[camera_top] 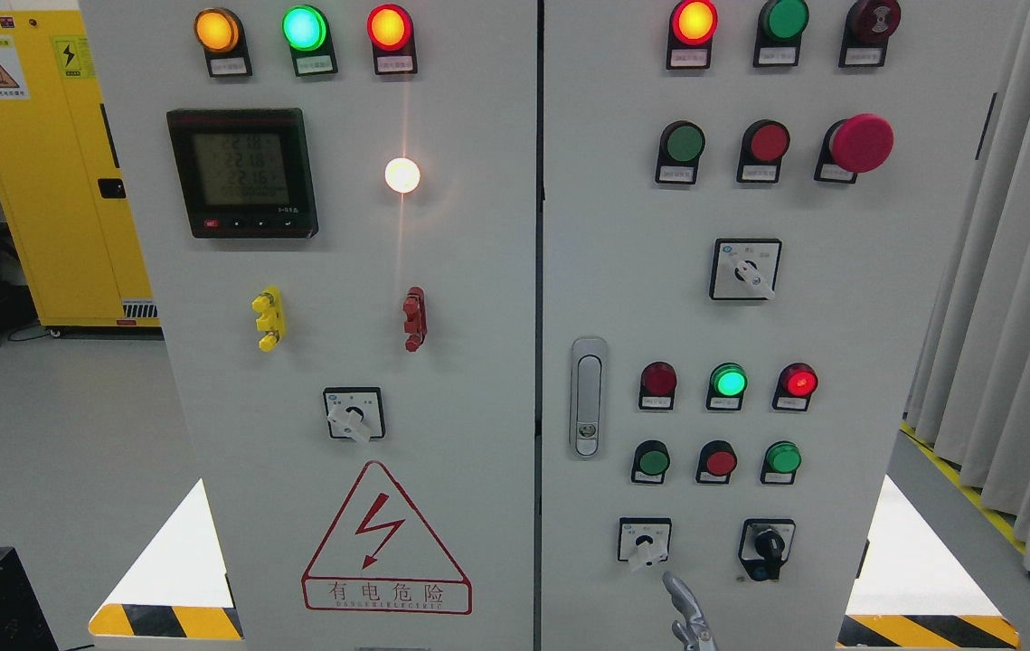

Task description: Press green start button

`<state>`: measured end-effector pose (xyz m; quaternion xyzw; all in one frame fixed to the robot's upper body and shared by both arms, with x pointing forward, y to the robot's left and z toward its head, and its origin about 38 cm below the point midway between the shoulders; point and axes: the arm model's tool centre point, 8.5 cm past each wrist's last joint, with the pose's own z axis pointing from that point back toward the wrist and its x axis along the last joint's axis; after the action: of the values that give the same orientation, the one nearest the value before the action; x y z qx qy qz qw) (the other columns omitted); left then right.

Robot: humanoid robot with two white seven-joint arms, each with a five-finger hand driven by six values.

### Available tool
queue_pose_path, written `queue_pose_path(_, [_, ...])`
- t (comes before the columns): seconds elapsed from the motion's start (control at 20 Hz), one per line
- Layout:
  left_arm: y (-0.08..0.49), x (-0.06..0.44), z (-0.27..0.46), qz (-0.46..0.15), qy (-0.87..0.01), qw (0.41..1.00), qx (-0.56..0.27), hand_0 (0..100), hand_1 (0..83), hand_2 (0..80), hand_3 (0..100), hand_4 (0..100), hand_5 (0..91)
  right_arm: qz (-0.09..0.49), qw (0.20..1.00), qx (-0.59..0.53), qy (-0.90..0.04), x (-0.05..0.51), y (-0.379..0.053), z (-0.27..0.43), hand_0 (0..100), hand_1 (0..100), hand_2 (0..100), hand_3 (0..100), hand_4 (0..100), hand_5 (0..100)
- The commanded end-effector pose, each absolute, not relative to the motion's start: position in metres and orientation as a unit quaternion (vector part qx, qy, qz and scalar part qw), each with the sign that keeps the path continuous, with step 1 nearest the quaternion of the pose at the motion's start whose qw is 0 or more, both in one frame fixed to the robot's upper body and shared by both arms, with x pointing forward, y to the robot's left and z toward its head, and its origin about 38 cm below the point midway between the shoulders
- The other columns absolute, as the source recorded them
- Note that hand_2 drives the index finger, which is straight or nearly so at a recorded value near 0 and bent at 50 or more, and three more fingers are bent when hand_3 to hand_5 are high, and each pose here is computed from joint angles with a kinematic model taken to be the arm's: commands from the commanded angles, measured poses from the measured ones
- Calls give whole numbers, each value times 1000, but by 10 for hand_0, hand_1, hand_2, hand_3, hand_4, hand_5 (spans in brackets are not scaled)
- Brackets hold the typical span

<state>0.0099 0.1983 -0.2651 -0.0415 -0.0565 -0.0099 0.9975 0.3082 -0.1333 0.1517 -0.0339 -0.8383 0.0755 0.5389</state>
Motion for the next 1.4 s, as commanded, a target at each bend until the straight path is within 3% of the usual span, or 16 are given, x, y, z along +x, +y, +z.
queue_pose_path(0.0, [199, 10, -265, -10, -56, 997, -41, 120, 556, 0, 0, 0, 0, 81, 535, -39, -840, 317, -134, 157, 628, 724, 0, 0, 9, 0])
queue_pose_path(0.2, [199, 10, -265, -10, -56, 998, -41, 120, 556, 0, 0, 0, 0, 100, 510, -50, -853, 332, -132, 177, 600, 729, 0, 2, 44, 0])
queue_pose_path(0.3, [199, 10, -265, -10, -56, 998, -41, 120, 556, 0, 0, 0, 0, 145, 490, -109, -853, 334, -134, 181, 537, 751, 0, 99, 120, 66])
queue_pose_path(0.45, [199, 10, -265, -10, -56, 998, -41, 120, 556, 0, 0, 0, 0, 226, 446, -225, -837, 335, -141, 183, 540, 772, 0, 227, 293, 231])
queue_pose_path(0.5, [199, 10, -265, -10, -56, 997, -41, 120, 556, 0, 0, 0, 0, 244, 431, -249, -832, 335, -143, 184, 554, 784, 0, 368, 484, 425])
queue_pose_path(0.55, [198, 10, -265, -10, -56, 997, -42, 120, 556, 0, 0, 0, 0, 258, 420, -266, -828, 334, -144, 184, 567, 797, 0, 478, 600, 571])
queue_pose_path(0.65, [198, 10, -265, -10, -56, 997, -42, 120, 556, 0, 0, 0, 0, 275, 408, -289, -821, 335, -144, 186, 573, 807, 0, 529, 654, 652])
queue_pose_path(0.7, [199, 10, -265, -10, -56, 998, -41, 120, 556, 0, 0, 0, 0, 285, 402, -300, -817, 335, -143, 186, 568, 823, 0, 644, 763, 807])
queue_pose_path(0.85, [199, 10, -265, -10, -56, 998, -41, 120, 556, 0, 0, 0, 0, 306, 385, -342, -801, 340, -149, 190, 561, 855, 0, 796, 900, 930])
queue_pose_path(1.05, [199, 10, -265, -10, -56, 998, -41, 120, 556, 0, 0, 0, 0, 309, 376, -378, -788, 348, -160, 197, 566, 891, 0, 887, 991, 1000])
queue_pose_path(1.35, [199, 10, -265, -10, -56, 998, -41, 120, 556, 0, 0, 0, 0, 298, 377, -420, -770, 363, -171, 212, 563, 922, 0, 959, 993, 1000])
